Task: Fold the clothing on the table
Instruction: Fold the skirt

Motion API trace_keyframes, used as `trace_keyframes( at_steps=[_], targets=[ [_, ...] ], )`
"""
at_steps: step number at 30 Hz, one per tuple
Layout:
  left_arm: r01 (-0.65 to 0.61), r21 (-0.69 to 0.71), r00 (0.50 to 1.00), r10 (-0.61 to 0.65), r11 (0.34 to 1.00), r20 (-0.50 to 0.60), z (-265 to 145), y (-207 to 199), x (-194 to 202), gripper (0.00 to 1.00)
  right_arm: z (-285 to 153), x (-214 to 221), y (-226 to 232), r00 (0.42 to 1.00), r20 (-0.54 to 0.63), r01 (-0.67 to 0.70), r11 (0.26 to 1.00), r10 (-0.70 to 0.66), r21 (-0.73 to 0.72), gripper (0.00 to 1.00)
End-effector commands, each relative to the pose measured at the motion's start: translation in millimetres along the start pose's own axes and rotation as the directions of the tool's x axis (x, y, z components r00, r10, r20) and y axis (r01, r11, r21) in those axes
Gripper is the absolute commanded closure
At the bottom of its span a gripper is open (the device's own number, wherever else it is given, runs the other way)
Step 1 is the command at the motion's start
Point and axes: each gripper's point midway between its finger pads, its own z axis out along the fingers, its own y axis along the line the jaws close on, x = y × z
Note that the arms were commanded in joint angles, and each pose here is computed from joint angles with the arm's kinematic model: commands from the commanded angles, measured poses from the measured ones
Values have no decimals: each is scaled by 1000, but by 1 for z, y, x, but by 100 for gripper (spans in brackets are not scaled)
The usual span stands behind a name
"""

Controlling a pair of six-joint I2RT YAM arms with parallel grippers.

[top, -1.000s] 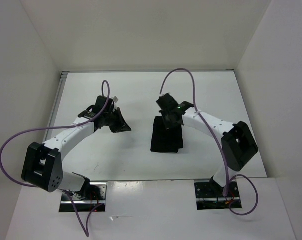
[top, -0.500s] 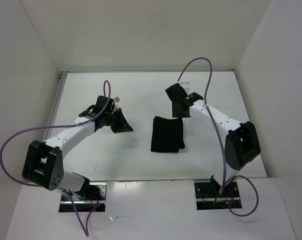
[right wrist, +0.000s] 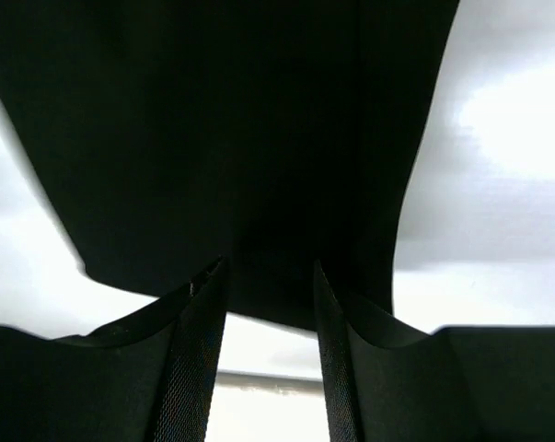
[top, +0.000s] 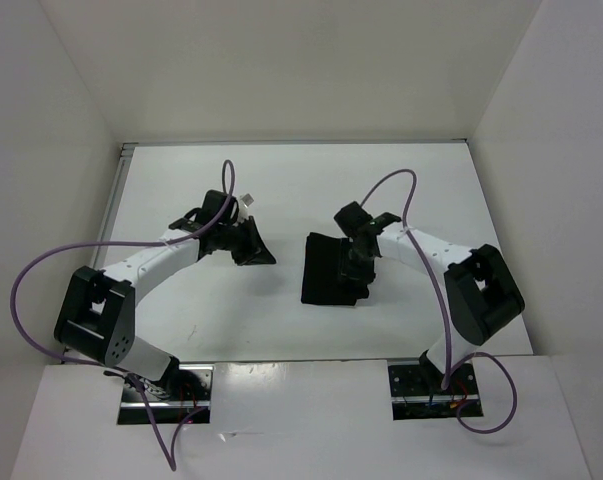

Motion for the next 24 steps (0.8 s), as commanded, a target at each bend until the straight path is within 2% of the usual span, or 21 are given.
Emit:
trace_keyframes(
  at_steps=[1, 5, 7, 9, 10, 12, 13, 14, 15, 16, 18, 19, 20, 21, 22, 23, 24],
  targets=[
    [-53, 44, 999, 53, 998, 14, -3, -11, -6, 95, -6, 38, 7, 992, -115, -67, 996, 61, -57, 53],
    [-65, 40, 998, 65, 997, -4, 1, -7, -4, 93, 6, 53, -3, 985, -153, -83, 997, 82, -3, 53],
    [-76, 60, 997, 78, 995, -20, 0, -10, 0, 86, 12, 54, -4, 984, -160, -83, 997, 83, 5, 54],
    [-95, 87, 995, 97, 992, -20, -2, -15, 0, 77, 7, 42, -3, 988, -120, -93, 995, 96, 27, 54],
    [-112, 103, 994, 112, 988, 1, -7, -20, -1, 67, -15, 22, 10, 994, -49, -96, 995, 95, -30, 54],
    [-137, 132, 991, 134, 982, 28, -14, -26, 0, 60, -48, -4, 18, 992, 67, -98, 992, 103, -78, 54],
    [-163, 154, 986, 155, 975, 61, -24, -33, 1, 56, -90, -24, 29, 978, 170, -93, 983, 121, -161, 53],
    [-170, 165, 983, 157, 972, 91, -28, -36, -1, 53, -113, -33, 31, 965, 226, -90, 977, 134, -194, 49],
    [-193, 191, 977, 170, 962, 130, -40, -45, 1, 50, -134, -45, 26, 943, 287, -104, 970, 166, -218, 48],
    [-163, 178, 981, 140, 970, 137, -40, -36, 7, 48, -174, -57, 17, 896, 376, -126, 948, 235, -292, 45],
    [-197, 196, 965, 154, 961, 212, -59, -44, 7, 42, -205, -64, 3, 830, 447, -159, 910, 334, -383, 41],
    [-186, 190, 961, 138, 964, 242, -67, -42, 5, 38, -218, -71, -13, 777, 488, -190, 887, 398, -421, 39],
    [-183, 171, 951, 131, 968, 280, -72, -37, 1, 31, -260, -68, -19, 685, 544, -148, 824, 485, -548, 38],
    [-202, 190, 938, 134, 961, 320, -86, -45, 2, 25, -272, -64, -25, 644, 552, -133, 789, 529, -600, 34],
    [-211, 196, 933, 138, 957, 331, -90, -46, 4, 14, -263, -54, -31, 634, 539, -137, 767, 554, -627, 34],
    [-194, 187, 932, 121, 963, 343, -93, -42, 4, 9, -292, -44, -41, 554, 549, -96, 703, 625, -704, 33],
    [-205, 194, 926, 126, 959, 356, -99, -45, 6, 5, -284, -37, -47, 544, 537, -113, 690, 645, -715, 32]
  ],
)
